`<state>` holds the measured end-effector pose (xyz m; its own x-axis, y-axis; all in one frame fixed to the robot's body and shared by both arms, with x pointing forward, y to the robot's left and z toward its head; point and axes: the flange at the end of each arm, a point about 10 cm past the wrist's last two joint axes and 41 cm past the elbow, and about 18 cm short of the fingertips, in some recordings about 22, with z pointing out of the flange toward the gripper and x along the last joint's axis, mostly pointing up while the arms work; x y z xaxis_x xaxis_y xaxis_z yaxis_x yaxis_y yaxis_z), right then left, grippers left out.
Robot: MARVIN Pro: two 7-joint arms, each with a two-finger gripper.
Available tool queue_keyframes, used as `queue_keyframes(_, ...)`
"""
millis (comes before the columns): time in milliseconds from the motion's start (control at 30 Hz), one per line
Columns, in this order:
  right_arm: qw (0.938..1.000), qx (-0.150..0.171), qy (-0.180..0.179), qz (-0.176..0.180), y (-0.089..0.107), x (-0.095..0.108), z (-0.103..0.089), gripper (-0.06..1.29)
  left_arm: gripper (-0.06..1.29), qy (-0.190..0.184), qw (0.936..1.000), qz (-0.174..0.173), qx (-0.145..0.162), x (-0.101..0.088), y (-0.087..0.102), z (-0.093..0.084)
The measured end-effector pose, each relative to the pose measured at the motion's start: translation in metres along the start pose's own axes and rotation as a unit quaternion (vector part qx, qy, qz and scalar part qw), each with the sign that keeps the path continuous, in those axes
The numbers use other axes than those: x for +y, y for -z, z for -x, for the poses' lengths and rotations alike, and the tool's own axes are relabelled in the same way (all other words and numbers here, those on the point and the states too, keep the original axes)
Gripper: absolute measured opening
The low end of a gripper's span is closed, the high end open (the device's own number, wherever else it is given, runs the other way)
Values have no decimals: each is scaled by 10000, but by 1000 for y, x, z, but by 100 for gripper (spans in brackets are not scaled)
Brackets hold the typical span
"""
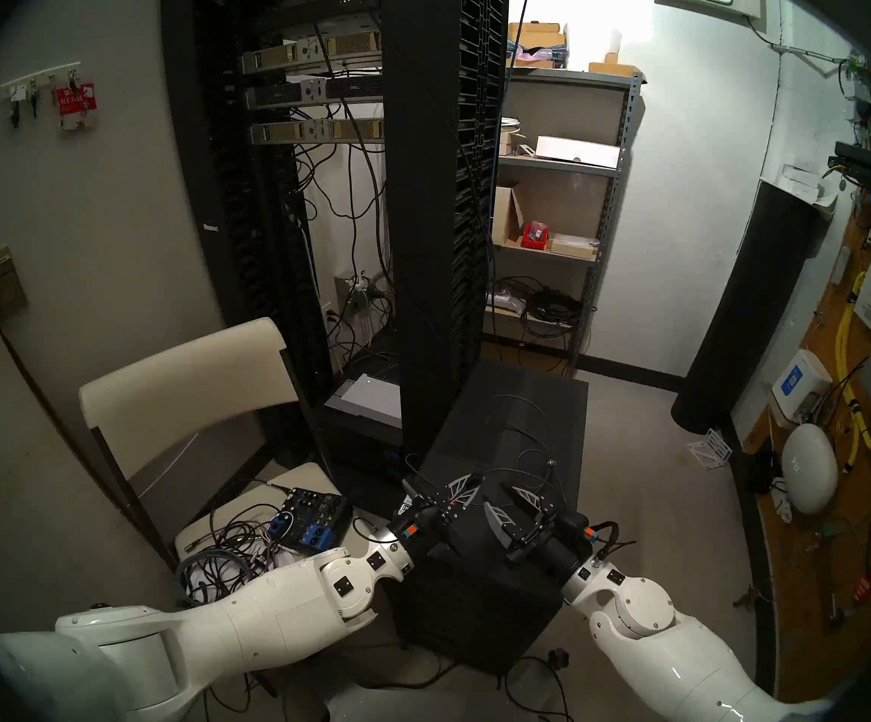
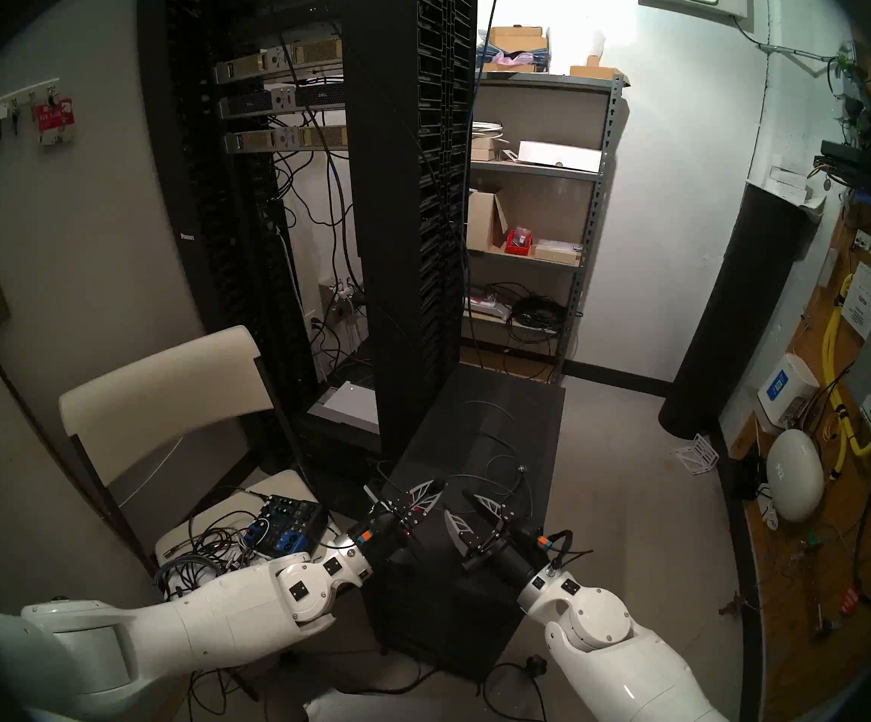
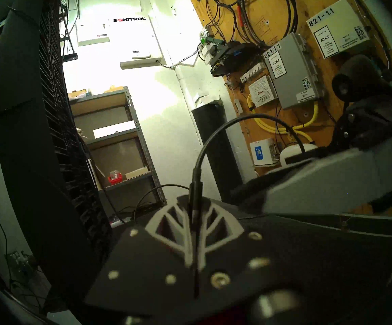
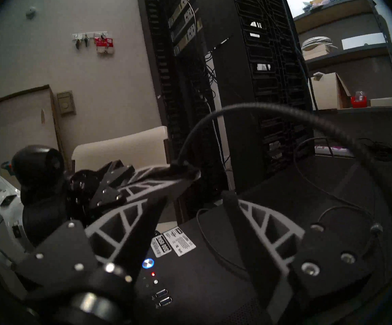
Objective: Insert the cable into the workstation's USB slot
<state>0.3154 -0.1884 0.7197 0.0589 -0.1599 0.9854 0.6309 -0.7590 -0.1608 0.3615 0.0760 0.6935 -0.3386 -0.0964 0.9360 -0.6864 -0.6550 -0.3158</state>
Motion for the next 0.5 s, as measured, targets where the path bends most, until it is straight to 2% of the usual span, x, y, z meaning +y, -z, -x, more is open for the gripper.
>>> queue_keyframes(200, 9999, 107, -49, -102, 2, -1, -8, 74, 0, 103, 9999, 68, -71, 0, 5, 2)
queue_keyframes(500, 9996, 103, -87, -238, -3, -4, -6, 75, 0, 275, 9995, 129, -122, 4, 10, -1)
